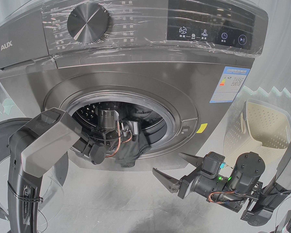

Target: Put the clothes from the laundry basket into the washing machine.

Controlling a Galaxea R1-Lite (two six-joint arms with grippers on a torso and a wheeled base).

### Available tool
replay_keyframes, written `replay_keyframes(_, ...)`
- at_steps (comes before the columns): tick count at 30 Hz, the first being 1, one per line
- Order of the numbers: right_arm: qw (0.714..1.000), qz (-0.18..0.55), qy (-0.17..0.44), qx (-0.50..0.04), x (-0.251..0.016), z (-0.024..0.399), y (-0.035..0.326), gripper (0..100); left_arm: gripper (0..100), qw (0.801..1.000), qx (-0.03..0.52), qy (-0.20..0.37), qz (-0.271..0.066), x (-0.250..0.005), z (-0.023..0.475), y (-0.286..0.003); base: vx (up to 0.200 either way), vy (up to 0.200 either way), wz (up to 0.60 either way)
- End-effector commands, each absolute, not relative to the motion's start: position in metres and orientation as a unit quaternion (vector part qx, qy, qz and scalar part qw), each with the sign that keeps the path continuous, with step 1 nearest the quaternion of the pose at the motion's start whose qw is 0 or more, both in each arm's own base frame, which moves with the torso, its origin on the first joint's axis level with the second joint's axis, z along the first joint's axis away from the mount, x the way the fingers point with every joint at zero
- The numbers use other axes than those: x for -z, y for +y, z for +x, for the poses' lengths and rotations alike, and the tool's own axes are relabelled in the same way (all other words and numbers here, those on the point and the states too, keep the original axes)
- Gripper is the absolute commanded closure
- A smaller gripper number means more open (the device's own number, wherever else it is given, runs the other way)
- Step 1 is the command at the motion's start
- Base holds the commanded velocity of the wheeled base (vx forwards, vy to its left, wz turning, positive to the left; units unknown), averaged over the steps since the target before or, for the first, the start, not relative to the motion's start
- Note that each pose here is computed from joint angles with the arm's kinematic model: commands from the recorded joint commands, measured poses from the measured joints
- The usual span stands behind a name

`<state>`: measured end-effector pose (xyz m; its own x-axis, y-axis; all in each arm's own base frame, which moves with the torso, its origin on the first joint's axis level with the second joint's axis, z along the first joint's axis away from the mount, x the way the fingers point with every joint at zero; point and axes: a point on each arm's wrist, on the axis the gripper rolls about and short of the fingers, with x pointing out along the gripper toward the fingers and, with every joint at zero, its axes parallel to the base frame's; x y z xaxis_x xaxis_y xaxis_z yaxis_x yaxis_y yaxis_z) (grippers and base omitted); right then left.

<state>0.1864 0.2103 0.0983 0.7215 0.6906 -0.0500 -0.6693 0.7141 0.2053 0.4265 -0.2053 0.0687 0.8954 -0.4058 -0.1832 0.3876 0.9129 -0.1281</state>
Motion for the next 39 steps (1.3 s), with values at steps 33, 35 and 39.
replay_keyframes(33, 0.923, 0.086, 0.062, -0.371, -0.098, 0.185, 0.212, 0, 0, 0.975, 0.182, 0.109, -0.061, -0.053, 0.433, -0.201, 0.0, 0.0, 0.0)
replay_keyframes(35, 0.923, 0.086, 0.063, -0.371, -0.098, 0.185, 0.211, 0, 0, 0.976, 0.181, 0.108, -0.058, -0.053, 0.434, -0.201, 0.0, 0.0, 0.0)
replay_keyframes(39, 0.923, 0.086, 0.063, -0.37, -0.098, 0.185, 0.211, 0, 0, 0.977, 0.179, 0.105, -0.057, -0.055, 0.436, -0.199, 0.0, 0.0, 0.0)
